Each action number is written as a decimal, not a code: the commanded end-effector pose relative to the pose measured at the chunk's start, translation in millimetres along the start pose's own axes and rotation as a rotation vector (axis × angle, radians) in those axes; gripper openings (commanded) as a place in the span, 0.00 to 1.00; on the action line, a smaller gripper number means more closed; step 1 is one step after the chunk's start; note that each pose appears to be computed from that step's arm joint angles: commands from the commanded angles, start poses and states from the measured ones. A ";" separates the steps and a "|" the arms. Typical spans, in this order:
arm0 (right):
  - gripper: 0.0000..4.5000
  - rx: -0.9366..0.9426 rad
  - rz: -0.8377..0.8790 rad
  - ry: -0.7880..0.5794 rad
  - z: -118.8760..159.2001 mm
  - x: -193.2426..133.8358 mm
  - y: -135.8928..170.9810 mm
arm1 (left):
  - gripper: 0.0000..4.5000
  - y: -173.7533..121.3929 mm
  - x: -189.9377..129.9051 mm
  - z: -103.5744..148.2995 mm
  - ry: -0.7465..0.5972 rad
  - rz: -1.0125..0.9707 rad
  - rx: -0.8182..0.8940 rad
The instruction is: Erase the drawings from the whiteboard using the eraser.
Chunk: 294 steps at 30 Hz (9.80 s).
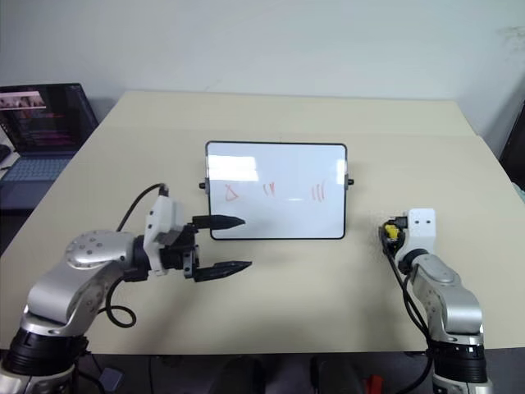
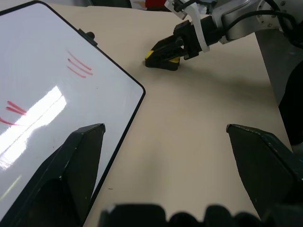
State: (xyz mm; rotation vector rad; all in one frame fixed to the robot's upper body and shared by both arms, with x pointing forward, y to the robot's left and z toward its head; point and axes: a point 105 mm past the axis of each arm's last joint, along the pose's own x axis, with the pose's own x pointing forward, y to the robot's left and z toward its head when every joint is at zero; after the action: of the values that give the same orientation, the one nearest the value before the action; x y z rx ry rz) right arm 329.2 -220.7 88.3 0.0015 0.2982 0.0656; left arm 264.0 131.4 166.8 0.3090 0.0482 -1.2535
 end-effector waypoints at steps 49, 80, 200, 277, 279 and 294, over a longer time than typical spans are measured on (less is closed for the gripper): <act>0.22 -0.966 0.760 -0.446 125.0 45.8 298.2 | 1.00 34.7 -72.7 -19.3 0.187 0.344 0.015; 0.22 -1.078 0.729 -0.532 112.3 47.5 305.0 | 1.00 29.4 -79.9 -37.3 0.241 0.312 -0.026; 0.22 -0.844 0.423 -0.488 120.4 55.1 209.9 | 1.00 47.6 -46.3 -20.2 0.146 0.228 0.043; 0.22 -0.781 0.359 -0.214 61.0 46.7 124.9 | 1.00 49.3 1.4 -1.5 0.089 0.100 0.135; 0.22 -0.807 0.453 -0.130 38.3 39.6 130.8 | 1.00 49.4 1.4 -1.4 0.088 0.101 0.135; 0.22 -0.836 0.222 -0.417 105.9 48.9 129.0 | 1.00 49.1 1.0 -2.4 0.090 0.102 0.131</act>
State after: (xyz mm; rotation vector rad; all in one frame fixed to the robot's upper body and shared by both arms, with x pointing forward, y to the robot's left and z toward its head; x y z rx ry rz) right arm 397.3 -87.1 170.4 -0.7774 -0.1458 0.4105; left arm 313.0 144.1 160.4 0.4564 0.0774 -1.1474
